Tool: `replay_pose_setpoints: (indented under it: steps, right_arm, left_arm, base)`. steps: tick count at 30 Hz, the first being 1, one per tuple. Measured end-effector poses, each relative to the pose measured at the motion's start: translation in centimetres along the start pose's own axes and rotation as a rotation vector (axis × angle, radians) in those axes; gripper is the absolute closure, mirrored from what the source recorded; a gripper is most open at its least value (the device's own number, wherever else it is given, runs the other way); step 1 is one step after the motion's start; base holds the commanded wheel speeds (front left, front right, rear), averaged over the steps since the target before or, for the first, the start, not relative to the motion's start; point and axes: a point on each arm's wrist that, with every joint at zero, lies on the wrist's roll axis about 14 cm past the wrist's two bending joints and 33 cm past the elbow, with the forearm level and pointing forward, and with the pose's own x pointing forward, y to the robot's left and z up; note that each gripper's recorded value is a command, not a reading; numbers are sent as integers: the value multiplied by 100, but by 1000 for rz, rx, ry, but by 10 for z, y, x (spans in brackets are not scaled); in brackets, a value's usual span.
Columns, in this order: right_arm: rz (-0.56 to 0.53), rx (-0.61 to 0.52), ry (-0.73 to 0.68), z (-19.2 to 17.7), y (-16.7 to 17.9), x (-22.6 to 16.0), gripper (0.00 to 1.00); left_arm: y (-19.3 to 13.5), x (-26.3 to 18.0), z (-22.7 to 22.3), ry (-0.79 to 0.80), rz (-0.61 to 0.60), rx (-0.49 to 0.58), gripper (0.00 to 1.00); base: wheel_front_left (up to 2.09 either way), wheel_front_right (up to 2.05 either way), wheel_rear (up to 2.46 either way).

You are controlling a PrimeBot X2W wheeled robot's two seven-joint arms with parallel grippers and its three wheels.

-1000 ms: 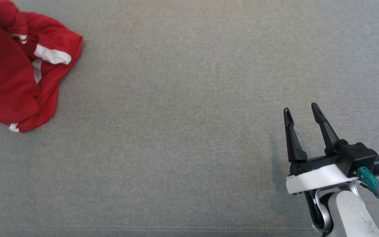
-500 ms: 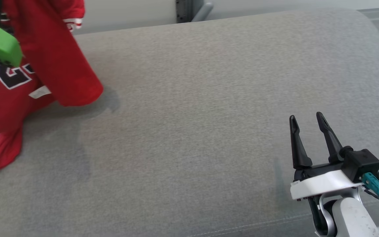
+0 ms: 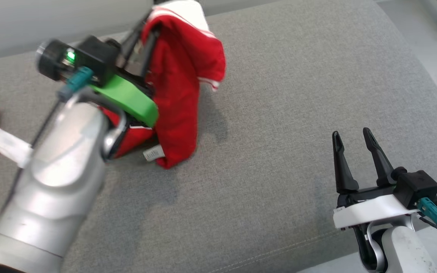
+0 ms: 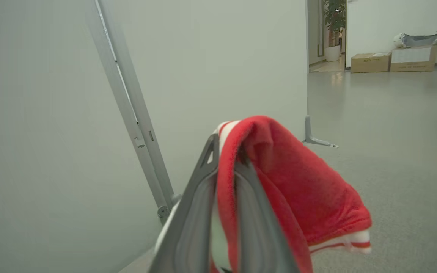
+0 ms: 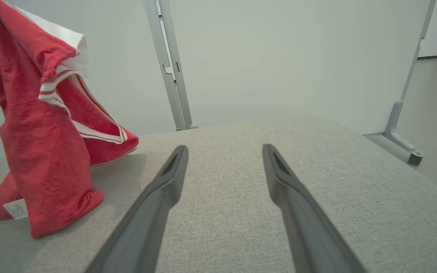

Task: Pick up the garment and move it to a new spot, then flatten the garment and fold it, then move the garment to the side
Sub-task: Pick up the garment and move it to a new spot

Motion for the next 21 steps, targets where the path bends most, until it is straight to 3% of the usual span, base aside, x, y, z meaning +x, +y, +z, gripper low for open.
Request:
replay_pose_setpoints:
  steps: [11,13,21]
  right_arm:
    - [-14,0,35,-12,-4,1,0]
    - [-9,2,37,-12,-3,1,0]
    - [19,9,35,-12,7,0,0]
  left_arm:
    - [-95,-13,-86,169,-68,-270,100]
    - [-105,-24,-100,219,-78,-270,1]
    - [-123,-55,-118,302,-70,-293,0]
  base:
    - [0,0,0]
    - [0,0,0]
    - [0,0,0]
